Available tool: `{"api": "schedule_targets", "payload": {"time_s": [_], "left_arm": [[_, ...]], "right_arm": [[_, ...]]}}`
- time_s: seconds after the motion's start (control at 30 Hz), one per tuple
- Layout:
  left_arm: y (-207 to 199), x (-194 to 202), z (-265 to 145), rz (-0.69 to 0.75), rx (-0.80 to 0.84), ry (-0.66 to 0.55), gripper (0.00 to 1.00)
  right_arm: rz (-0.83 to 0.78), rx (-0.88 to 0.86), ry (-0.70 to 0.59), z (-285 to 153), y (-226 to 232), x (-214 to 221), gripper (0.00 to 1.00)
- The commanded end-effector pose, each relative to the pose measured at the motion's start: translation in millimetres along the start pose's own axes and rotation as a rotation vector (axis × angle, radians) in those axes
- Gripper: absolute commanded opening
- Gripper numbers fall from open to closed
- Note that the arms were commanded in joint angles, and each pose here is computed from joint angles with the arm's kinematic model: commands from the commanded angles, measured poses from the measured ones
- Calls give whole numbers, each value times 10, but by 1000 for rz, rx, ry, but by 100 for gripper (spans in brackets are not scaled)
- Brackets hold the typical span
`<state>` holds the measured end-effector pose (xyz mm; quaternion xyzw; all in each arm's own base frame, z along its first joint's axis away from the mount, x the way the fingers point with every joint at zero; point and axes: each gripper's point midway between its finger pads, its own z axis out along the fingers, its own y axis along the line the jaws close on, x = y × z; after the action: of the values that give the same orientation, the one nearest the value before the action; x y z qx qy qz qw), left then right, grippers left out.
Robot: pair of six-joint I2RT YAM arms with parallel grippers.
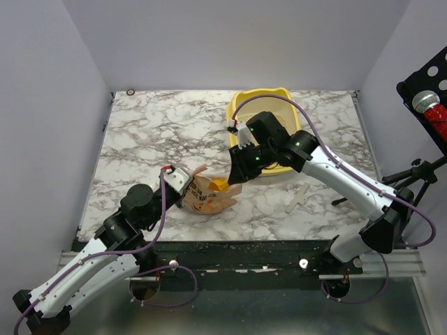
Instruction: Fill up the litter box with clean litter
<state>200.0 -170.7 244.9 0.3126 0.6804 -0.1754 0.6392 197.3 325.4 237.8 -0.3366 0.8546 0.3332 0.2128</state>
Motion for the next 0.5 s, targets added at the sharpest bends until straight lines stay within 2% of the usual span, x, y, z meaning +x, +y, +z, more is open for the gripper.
{"api": "schedule_targets", "payload": {"time_s": [0.0,0.17,0.37,0.47], "left_arm": [[7,-352,-62,-20,8,-114,0],[77,-373,-90,-30,-30,-112,0],[122,-359,-106,-35,-55,-109,0],[110,-368,-114,-38,-50,-116,0]], "right_arm": [[145,111,-5,112,-157,9,0],[222,145,141,186,-223,294,0],[347,133,183,414,-260,478,0],[425,63,190,643,-221,607,0]]}}
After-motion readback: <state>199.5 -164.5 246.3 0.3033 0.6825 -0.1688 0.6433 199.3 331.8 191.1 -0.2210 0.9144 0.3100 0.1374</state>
